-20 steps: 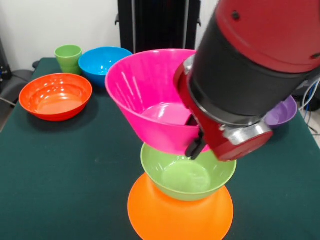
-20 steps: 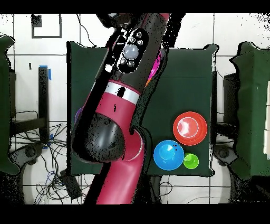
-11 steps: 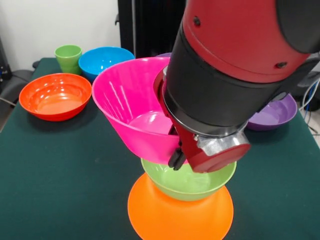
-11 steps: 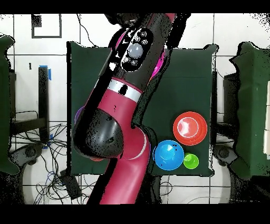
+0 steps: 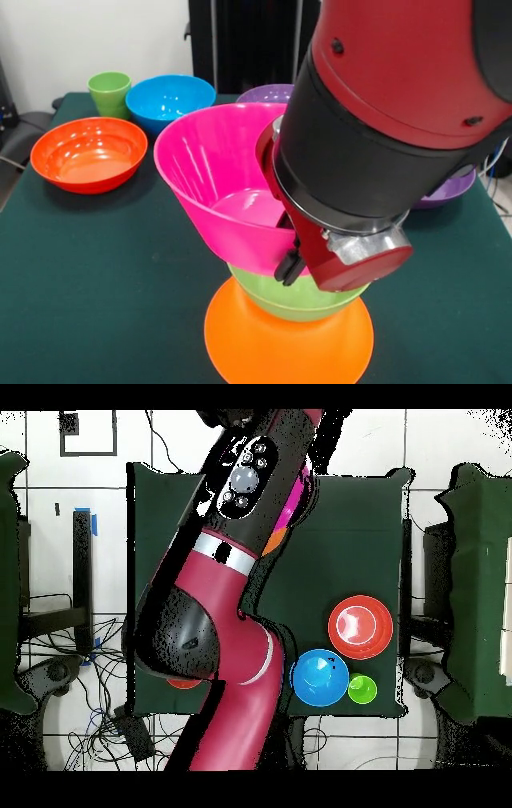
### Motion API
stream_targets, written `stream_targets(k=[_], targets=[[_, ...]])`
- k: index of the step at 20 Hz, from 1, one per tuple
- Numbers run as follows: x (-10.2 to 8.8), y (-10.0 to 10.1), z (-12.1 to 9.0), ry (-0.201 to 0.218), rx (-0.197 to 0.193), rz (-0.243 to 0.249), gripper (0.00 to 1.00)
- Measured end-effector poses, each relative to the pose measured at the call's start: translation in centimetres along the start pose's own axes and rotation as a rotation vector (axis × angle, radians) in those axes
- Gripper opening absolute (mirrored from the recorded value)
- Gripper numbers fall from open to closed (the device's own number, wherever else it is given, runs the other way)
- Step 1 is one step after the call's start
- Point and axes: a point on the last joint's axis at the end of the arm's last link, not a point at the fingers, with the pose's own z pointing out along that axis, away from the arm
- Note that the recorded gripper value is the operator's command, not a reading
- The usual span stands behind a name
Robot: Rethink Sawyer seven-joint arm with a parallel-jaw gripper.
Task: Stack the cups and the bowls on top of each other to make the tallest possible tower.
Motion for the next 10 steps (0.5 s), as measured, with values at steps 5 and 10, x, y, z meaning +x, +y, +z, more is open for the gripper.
stream_targets(k=[5, 10], targets=[[0.11, 0.26, 0.09, -0.018, 0.004, 0.006, 0.00], [0.10, 0.43, 0.26, -0.037, 0.011, 0.013, 0.00]])
